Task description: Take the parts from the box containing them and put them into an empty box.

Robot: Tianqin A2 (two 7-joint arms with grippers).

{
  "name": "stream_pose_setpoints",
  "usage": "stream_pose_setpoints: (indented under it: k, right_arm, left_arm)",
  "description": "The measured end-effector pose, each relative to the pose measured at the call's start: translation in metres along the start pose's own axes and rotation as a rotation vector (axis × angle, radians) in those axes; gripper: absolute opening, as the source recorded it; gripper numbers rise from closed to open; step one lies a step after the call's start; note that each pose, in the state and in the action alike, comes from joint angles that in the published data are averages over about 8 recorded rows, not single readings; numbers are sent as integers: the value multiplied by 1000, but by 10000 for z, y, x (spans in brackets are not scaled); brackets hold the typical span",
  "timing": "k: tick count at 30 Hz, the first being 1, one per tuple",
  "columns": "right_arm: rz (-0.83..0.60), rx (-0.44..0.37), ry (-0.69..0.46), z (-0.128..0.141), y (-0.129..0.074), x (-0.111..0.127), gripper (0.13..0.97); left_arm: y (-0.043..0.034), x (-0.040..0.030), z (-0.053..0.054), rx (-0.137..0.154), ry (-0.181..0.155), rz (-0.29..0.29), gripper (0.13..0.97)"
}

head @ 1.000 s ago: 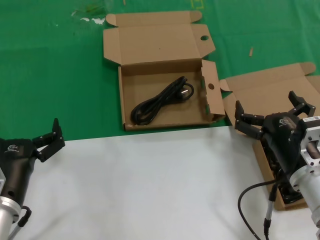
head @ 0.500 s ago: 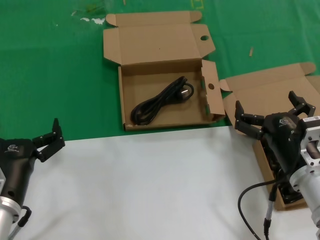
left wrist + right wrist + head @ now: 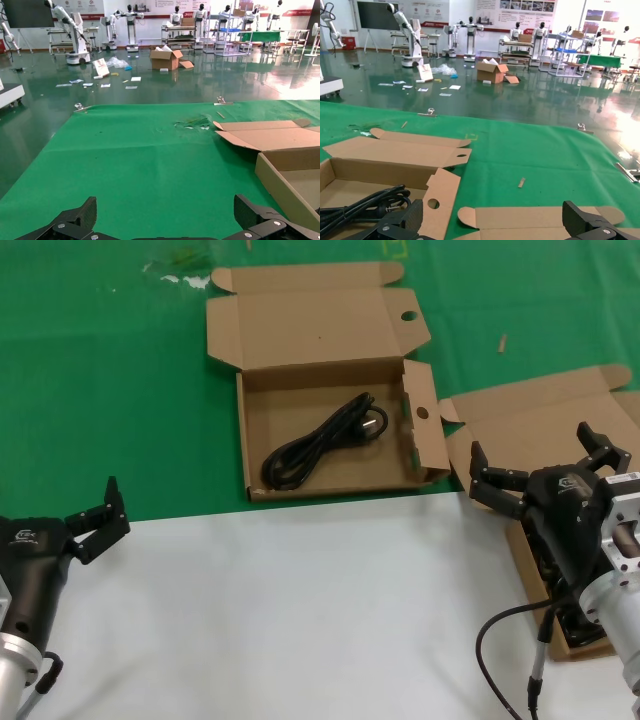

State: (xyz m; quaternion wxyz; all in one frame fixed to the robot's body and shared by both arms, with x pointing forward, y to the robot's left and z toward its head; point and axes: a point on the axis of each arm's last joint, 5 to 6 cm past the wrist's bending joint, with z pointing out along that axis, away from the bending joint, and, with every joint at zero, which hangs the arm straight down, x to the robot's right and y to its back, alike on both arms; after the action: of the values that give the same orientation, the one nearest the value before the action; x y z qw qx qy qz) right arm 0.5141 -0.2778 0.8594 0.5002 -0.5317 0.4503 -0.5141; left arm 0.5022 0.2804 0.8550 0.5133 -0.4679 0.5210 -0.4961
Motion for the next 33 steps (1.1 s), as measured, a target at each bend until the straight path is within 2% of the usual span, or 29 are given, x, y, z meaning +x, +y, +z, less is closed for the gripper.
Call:
stream_pose_setpoints:
  k: [33]
  right_arm:
    - [0,0,0,0,0,0,966]
  left_arm:
    - [0,0,0,0,0,0,966]
